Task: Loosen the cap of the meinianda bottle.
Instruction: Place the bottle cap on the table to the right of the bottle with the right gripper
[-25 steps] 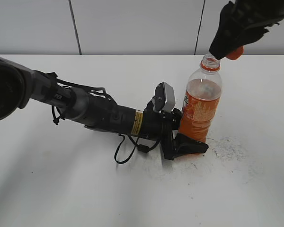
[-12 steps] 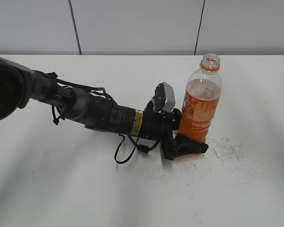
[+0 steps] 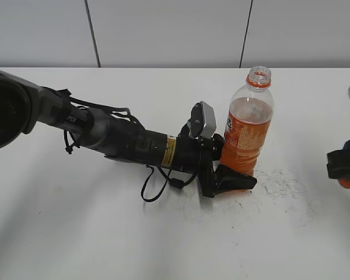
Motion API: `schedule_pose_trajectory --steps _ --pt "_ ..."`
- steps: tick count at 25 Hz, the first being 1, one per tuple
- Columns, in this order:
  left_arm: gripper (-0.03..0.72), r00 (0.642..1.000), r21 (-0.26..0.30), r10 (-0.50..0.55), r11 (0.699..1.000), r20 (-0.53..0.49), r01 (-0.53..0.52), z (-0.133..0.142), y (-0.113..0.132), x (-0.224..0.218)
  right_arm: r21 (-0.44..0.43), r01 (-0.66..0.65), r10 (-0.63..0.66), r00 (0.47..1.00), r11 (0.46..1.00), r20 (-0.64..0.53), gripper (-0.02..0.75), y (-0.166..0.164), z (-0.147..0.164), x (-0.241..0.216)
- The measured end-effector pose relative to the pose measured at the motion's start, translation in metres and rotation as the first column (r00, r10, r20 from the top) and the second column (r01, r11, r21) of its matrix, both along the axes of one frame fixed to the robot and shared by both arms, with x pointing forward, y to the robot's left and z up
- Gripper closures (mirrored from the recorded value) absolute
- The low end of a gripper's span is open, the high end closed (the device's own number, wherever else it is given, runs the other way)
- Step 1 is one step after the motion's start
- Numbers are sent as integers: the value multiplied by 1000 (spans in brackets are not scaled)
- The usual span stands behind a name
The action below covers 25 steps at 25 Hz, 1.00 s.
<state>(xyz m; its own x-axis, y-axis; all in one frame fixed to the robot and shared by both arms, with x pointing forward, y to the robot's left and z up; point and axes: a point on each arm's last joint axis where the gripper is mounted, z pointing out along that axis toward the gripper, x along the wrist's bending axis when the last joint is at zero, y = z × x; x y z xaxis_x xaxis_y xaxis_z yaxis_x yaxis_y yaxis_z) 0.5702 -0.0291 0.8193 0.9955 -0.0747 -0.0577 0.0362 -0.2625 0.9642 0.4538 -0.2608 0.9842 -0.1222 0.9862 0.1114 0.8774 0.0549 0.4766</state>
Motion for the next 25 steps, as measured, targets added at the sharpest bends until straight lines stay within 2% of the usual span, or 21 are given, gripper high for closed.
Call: schedule_pose_trajectory --steps 9,14,18,25 --pt "134 1000 0 -1 1000 0 1 0 0 0 -14 91 -90 995 996 31 468 0 -65 38" --pt "134 1000 0 -1 1000 0 1 0 0 0 -42 103 -104 994 994 -15 468 -1 -99 46" --pt "134 1000 2 0 1000 1 0 0 0 0 -53 106 -108 993 993 -52 468 -2 -112 46" --pt "134 1000 8 5 1000 3 -5 -1 0 0 -52 115 -117 992 992 -42 462 -2 -114 48"
